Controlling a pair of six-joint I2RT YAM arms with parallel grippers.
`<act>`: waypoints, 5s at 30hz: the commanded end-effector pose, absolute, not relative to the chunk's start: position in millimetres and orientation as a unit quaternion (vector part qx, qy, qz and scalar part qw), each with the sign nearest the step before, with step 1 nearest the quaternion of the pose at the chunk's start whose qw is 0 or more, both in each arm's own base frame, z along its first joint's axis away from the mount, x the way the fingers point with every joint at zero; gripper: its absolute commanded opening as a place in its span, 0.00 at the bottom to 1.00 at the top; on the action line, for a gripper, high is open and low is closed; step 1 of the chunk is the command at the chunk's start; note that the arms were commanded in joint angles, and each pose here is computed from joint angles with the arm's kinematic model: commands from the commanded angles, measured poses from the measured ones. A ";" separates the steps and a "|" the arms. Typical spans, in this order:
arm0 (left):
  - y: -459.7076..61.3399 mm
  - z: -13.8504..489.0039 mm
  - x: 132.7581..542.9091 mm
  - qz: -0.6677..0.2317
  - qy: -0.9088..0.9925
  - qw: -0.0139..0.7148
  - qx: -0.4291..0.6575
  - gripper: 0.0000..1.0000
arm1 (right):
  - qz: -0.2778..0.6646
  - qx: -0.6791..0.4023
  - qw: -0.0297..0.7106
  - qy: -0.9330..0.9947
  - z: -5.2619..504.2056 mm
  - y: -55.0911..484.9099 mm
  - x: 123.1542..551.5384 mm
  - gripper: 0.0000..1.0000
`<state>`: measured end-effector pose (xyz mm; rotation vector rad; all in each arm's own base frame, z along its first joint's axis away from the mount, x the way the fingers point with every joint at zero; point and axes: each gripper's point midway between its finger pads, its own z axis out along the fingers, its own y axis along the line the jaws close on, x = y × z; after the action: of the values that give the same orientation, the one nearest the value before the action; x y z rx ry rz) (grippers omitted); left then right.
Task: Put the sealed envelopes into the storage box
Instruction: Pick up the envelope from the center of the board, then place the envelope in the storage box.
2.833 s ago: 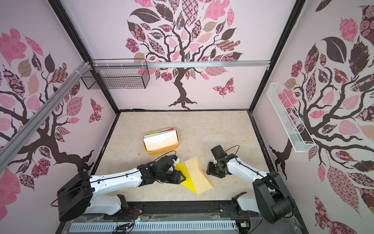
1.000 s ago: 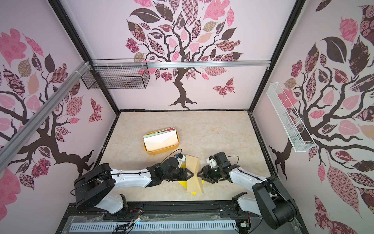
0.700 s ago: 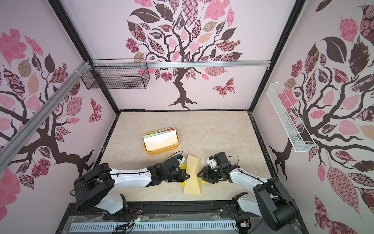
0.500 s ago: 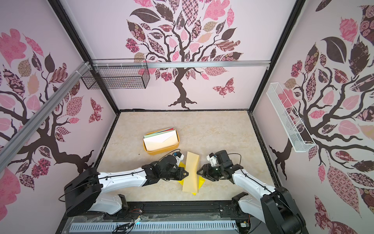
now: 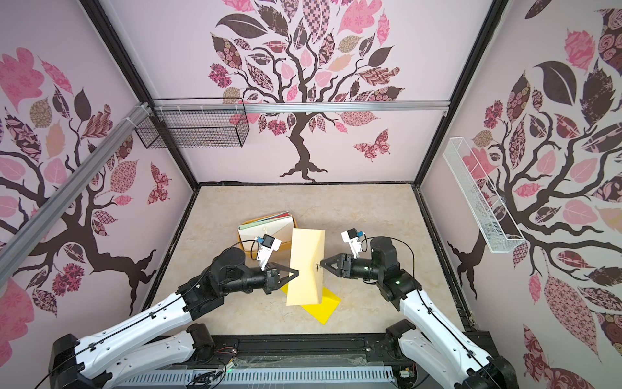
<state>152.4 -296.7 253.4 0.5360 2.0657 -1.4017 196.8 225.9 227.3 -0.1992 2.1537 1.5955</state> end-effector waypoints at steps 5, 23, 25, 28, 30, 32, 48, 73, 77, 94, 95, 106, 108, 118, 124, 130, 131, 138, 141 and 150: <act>-298.4 261.1 145.8 -0.545 0.758 0.286 0.214 0.00 | 0.641 -0.125 0.242 0.718 282.1 237.5 185.5 0.45; -300.7 268.9 157.4 -0.550 0.758 0.299 0.185 0.00 | 0.638 -0.131 0.235 0.722 268.2 231.5 156.2 0.37; -301.7 268.5 156.7 -0.552 0.757 0.297 0.186 0.00 | 0.638 -0.132 0.236 0.721 268.2 231.4 155.6 0.32; -302.1 265.9 157.3 -0.551 0.759 0.294 0.184 0.00 | 0.639 -0.133 0.237 0.719 270.7 231.4 155.5 0.26; -302.2 263.3 157.5 -0.551 0.760 0.293 0.182 0.00 | 0.639 -0.132 0.240 0.719 272.1 231.6 156.9 0.17; -301.6 261.8 158.1 -0.548 0.762 0.293 0.181 0.11 | 0.638 -0.130 0.242 0.720 274.8 232.0 159.5 0.05; -99.4 258.9 204.0 -0.147 0.865 0.480 0.003 0.80 | 0.396 -0.271 0.314 0.819 269.1 259.9 259.9 0.00; -159.8 244.9 186.0 -0.237 0.852 0.429 0.186 0.82 | 0.122 -0.676 0.298 0.663 228.2 374.4 389.8 0.00; -163.0 249.3 182.2 -0.253 0.844 0.433 0.192 0.82 | 0.115 -0.704 0.284 0.641 215.7 384.2 384.4 0.00; -165.3 248.8 182.2 -0.258 0.844 0.430 0.193 0.81 | 0.081 -0.752 0.233 0.612 162.4 394.8 374.6 0.00; -165.1 250.1 182.2 -0.259 0.842 0.432 0.192 0.81 | 0.078 -0.754 0.231 0.610 160.1 395.2 374.8 0.00; -165.1 249.9 181.2 -0.260 0.842 0.431 0.193 0.81 | 0.072 -0.769 0.221 0.596 145.8 402.0 368.2 0.00; -165.6 249.9 181.0 -0.262 0.842 0.430 0.193 0.81 | 0.063 -0.765 0.218 0.602 138.8 401.0 370.4 0.09; -165.6 249.4 181.1 -0.261 0.843 0.430 0.193 0.81 | 0.014 -0.734 0.273 0.622 144.5 415.2 400.4 0.32; -165.3 248.9 181.5 -0.260 0.843 0.430 0.192 0.81 | 0.000 -0.711 0.305 0.633 147.1 422.4 417.2 0.32; -163.4 250.7 181.2 -0.259 0.842 0.434 0.189 0.81 | 0.046 -0.672 0.336 0.659 184.7 424.6 409.6 0.25; -162.4 251.7 181.3 -0.258 0.841 0.436 0.188 0.81 | 0.068 -0.656 0.344 0.668 197.2 422.9 406.7 0.22; -150.6 259.7 181.7 -0.248 0.835 0.461 0.167 0.80 | 0.176 -0.566 0.358 0.721 233.7 389.5 368.7 0.00; -143.9 262.4 183.2 -0.238 0.834 0.472 0.155 0.80 | 0.215 -0.554 0.328 0.734 218.8 379.1 338.7 0.00; -137.2 266.4 181.9 -0.235 0.830 0.484 0.145 0.79 | 0.257 -0.552 0.248 0.754 165.6 387.9 307.9 0.00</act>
<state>180.3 -140.6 269.0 0.3694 2.0208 -0.5879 306.9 374.4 172.8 -1.5190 2.0248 0.6439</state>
